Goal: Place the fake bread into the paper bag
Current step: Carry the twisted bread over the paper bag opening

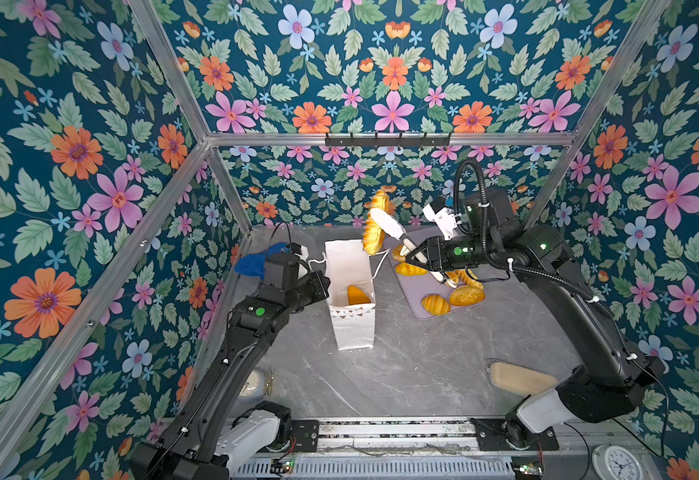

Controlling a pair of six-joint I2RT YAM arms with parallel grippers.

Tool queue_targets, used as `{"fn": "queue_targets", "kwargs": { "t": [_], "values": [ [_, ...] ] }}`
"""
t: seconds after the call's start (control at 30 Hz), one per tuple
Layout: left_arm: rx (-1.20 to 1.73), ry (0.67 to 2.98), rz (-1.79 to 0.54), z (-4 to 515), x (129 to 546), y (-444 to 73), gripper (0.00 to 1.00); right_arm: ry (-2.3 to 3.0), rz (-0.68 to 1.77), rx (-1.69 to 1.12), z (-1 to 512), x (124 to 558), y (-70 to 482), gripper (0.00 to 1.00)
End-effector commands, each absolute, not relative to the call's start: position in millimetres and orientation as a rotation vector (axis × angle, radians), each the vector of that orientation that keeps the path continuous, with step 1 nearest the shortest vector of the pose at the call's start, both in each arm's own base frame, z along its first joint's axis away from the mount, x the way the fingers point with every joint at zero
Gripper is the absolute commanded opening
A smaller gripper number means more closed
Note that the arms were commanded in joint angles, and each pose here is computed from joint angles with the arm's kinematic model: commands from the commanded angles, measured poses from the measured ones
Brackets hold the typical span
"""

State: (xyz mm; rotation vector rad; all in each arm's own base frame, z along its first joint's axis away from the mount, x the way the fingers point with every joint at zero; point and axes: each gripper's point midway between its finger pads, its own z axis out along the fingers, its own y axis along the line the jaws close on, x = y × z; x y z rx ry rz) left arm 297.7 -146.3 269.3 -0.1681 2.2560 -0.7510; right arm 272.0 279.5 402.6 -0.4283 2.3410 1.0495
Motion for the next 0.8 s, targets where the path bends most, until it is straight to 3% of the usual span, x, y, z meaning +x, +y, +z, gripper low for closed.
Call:
{"fn": "queue_targets", "kwargs": {
  "t": [0.0, 0.77],
  "values": [
    [-0.164, 2.238, -0.766, 274, 298, -148, 0.11, 2.283, 1.077, -0.458, 414, 275, 290, 0.32],
    [-0.164, 2.24, -0.767, 273, 299, -149, 0.1, 2.492, 0.867, -0.602, 346, 275, 325, 0.31]
  ]
}}
